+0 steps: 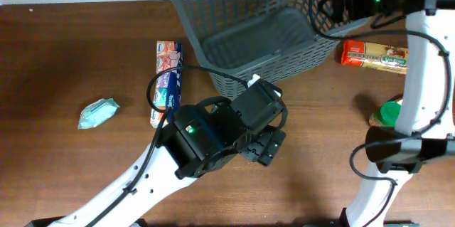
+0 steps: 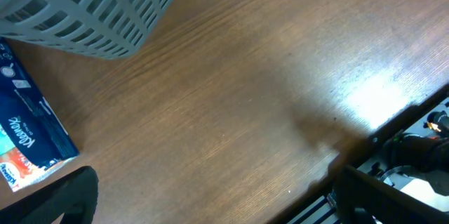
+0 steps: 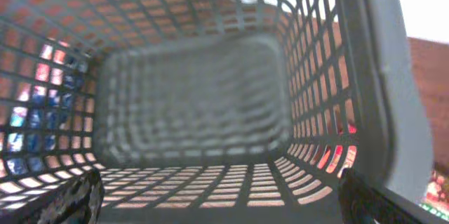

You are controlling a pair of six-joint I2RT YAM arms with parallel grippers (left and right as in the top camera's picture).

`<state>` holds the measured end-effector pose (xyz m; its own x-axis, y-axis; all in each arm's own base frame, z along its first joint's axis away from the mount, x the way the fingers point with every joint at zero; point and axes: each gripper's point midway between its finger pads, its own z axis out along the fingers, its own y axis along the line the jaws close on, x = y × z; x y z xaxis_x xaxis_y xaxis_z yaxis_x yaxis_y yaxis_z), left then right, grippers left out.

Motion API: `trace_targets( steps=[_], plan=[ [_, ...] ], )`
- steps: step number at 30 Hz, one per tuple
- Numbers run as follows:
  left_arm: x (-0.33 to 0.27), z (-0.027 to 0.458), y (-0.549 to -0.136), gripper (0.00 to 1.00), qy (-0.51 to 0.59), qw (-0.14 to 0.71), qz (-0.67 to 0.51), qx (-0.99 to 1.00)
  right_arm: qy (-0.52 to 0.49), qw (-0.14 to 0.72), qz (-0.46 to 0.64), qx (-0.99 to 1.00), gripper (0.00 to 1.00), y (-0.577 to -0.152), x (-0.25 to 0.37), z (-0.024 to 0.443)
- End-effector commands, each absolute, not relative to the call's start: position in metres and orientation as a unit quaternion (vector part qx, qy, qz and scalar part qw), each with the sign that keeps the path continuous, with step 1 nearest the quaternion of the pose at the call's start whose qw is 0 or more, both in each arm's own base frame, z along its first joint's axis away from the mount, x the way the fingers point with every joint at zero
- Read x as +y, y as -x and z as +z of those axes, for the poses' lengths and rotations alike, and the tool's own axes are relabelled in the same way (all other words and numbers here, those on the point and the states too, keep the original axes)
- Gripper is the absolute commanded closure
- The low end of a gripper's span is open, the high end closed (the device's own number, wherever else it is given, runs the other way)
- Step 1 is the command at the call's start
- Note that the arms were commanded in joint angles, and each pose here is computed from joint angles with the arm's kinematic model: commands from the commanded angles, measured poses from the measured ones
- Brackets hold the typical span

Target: Pack container

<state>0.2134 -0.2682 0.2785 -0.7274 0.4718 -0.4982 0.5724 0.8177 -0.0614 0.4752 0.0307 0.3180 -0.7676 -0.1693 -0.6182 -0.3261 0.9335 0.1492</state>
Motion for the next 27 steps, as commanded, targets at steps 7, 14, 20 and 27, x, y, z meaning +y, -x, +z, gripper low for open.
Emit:
trace_targets(
  steps=[7, 14, 20, 27],
  plan=[
    [-0.279, 0.299, -0.220, 0.01, -0.282, 0.275, -0.134, 0.909, 0.128, 0.298, 0.113, 0.939, 0.01, -0.480, 0.039, 0.306],
    [-0.279, 0.298, -0.220, 0.01, -0.282, 0.273, -0.133, 0.910, 0.131, 0.297, 0.114, 0.939, 0.01, -0.481, 0.042, 0.304],
    [-0.285, 0.283, -0.224, 0.01, -0.280, 0.255, -0.120, 0.918, 0.126, 0.291, 0.116, 0.941, 0.01, -0.483, 0.042, 0.299],
    [-0.293, 0.251, -0.230, 0.01, -0.256, 0.213, -0.097, 0.938, 0.115, 0.289, 0.117, 0.943, 0.01, -0.484, 0.042, 0.298]
  ],
)
